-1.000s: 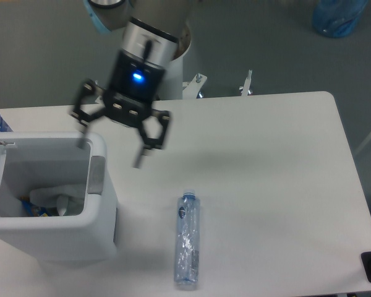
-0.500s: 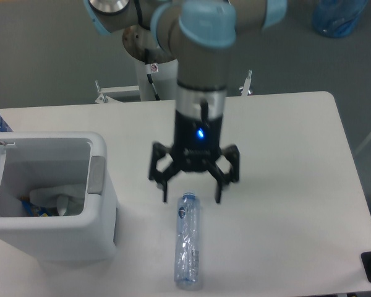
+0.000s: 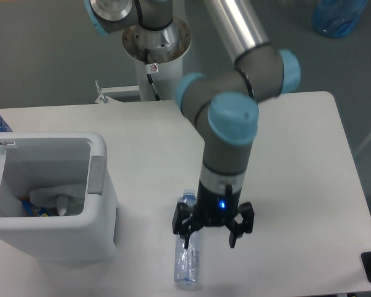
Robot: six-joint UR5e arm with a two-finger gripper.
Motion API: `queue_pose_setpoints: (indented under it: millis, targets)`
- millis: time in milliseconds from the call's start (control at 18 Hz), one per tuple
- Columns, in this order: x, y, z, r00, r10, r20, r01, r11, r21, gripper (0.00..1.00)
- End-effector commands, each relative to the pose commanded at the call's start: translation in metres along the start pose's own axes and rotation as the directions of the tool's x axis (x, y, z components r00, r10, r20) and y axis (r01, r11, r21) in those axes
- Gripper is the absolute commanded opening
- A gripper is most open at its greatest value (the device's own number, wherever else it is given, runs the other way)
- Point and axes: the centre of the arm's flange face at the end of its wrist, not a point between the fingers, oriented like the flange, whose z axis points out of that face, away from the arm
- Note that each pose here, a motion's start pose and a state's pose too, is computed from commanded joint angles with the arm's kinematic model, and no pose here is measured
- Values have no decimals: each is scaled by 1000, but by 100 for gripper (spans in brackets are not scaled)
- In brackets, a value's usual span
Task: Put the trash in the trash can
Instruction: 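Move the open gripper down over the clear water bottle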
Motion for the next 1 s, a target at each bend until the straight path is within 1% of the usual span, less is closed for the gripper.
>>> queue_pose_setpoints:
  millis: [222, 333, 444, 556, 778, 944, 1000]
  targets:
    - [0, 7, 23, 1000, 6, -10, -6, 999, -31, 100]
    - [-1, 9, 41, 1000, 2, -18, -3, 999, -53, 100]
    - [16, 15, 68, 1000, 18, -20, -20, 995, -93, 100]
    - [21, 16, 75, 999, 35, 9, -34, 993, -113, 100]
    - [26, 19, 96, 999, 47, 11, -45, 990, -134, 100]
    - [28, 18, 101, 998, 53, 15, -51, 989, -137, 100]
    - [27, 20, 108, 999, 51, 16, -48, 988, -145, 100]
